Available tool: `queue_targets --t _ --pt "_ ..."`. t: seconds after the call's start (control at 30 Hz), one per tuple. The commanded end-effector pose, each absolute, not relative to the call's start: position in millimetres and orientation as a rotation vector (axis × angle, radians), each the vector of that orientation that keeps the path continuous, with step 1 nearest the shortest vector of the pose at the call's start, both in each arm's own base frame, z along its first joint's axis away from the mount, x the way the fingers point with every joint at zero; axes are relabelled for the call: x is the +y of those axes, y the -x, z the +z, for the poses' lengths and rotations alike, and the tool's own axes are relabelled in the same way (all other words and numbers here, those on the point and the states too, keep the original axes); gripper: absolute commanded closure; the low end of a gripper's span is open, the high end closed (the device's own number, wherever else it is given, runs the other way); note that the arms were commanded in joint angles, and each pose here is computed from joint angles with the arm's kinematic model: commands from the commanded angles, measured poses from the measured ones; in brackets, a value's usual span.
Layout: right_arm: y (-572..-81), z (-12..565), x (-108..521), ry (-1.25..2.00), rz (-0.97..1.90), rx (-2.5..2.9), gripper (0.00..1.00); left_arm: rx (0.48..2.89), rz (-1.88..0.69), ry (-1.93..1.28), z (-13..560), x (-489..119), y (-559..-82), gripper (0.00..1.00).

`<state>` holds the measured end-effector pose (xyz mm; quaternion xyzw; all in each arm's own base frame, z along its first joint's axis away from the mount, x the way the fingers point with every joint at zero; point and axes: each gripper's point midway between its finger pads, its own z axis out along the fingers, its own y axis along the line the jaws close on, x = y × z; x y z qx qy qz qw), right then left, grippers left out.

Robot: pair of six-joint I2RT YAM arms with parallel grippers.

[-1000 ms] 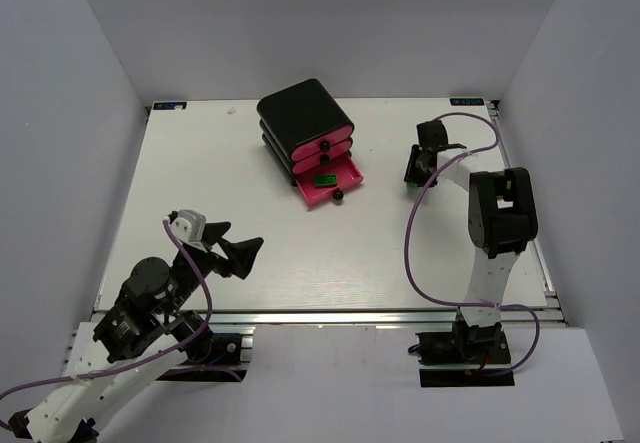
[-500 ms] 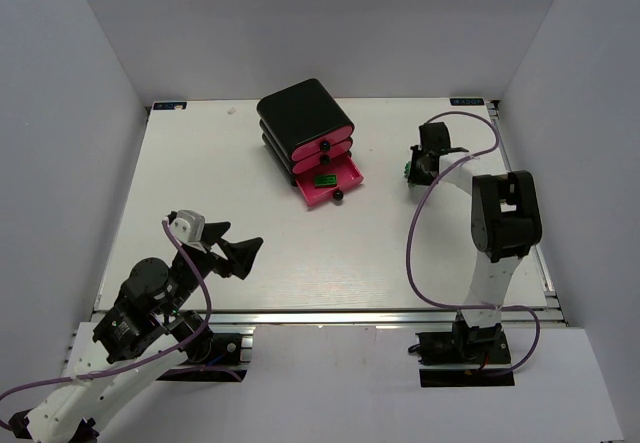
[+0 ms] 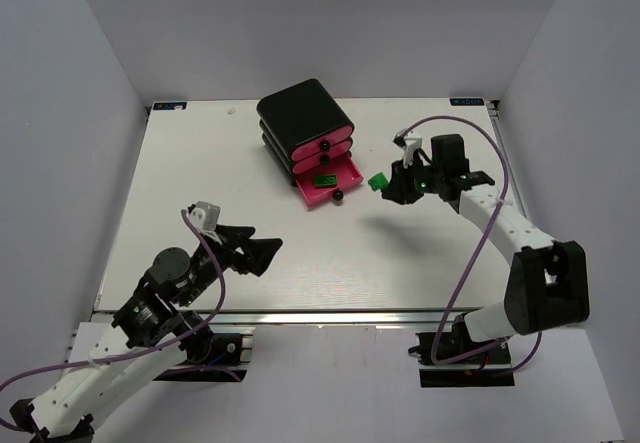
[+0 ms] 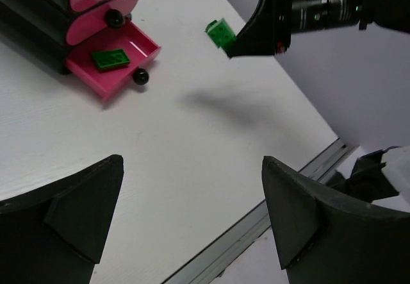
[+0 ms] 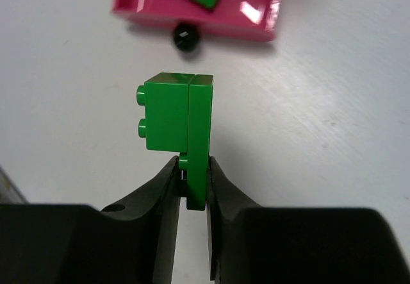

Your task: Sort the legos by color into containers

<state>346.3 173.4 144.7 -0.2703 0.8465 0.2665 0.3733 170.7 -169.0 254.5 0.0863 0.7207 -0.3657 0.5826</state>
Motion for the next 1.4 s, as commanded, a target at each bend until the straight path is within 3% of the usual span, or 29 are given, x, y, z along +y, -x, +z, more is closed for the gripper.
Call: queue_targets --t 0.0,0.23,0.43,0.77,1.03,1.37 --pt "-304.4 158.2 196.3 0.942 0.807 2.013 1.0 1.721 -1.038 -0.106 252.0 -195.7 -171.9 0.02" --pt "-266.8 159.7 223.2 1.172 0.832 1.878 1.0 1.942 -1.084 0.015 216.6 -236.0 -198.8 0.04" --pt "-245.7 165.6 247.7 1.306 0.785 1.76 1.0 1.891 -1.047 0.212 227.6 -226.2 -220.2 0.04" --pt "-224.7 149.9 273.4 1.454 0.706 1.667 1.0 1.905 -1.069 0.206 217.6 -244.2 -230.2 0.04" --pt "-241.9 164.5 287.7 1.357 0.561 1.665 1.0 1.9 -1.098 0.202 211.4 -256.0 -236.9 0.03" --pt "-233.0 173.3 306.0 1.359 0.619 1.665 1.0 1.888 -1.143 0.152 209.5 -272.3 -239.2 0.07"
